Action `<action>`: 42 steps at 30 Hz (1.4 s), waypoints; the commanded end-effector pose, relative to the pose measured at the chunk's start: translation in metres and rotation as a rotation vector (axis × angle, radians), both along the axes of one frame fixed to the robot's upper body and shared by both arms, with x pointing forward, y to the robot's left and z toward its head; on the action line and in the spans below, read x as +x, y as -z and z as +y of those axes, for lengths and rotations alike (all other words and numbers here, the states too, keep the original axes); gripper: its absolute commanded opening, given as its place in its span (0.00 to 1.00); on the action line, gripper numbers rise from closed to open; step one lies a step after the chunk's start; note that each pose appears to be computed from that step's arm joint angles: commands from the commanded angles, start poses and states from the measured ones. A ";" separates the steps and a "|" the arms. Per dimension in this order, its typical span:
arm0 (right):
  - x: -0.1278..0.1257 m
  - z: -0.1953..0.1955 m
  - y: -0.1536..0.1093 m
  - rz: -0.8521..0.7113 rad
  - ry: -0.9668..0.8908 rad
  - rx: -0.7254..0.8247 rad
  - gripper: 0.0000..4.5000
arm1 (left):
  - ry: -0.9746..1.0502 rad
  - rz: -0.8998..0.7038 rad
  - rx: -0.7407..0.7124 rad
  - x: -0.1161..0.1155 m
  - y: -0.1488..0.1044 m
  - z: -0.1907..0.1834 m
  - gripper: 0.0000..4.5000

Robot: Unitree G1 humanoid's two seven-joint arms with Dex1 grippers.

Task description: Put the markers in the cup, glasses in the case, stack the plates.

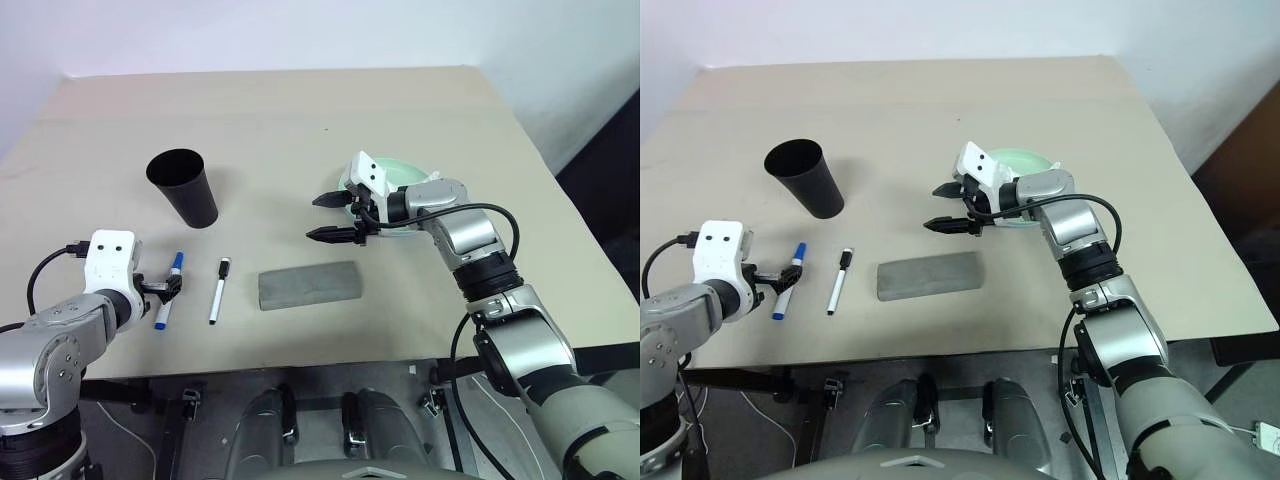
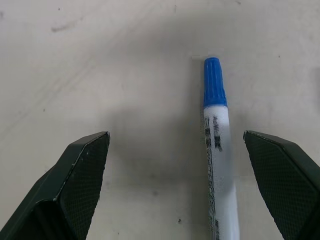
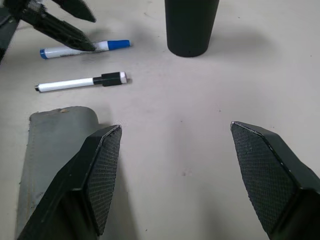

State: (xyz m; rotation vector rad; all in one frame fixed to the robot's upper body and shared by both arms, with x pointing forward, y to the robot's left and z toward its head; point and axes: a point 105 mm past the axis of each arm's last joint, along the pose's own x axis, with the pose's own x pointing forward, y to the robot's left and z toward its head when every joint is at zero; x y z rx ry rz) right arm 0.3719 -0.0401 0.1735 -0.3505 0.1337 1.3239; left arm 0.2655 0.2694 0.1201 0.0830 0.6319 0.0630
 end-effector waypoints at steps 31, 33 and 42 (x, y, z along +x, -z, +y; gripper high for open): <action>0.018 -0.008 -0.017 -0.107 0.075 0.008 0.82 | -0.061 0.009 0.077 -0.001 -0.010 0.014 0.19; 0.018 -0.009 -0.016 -0.109 0.075 0.005 0.82 | -0.076 -0.005 0.075 0.000 -0.013 0.016 0.35; 0.018 -0.009 -0.018 -0.109 0.072 0.006 0.82 | -0.077 -0.077 0.033 0.010 -0.028 0.011 0.85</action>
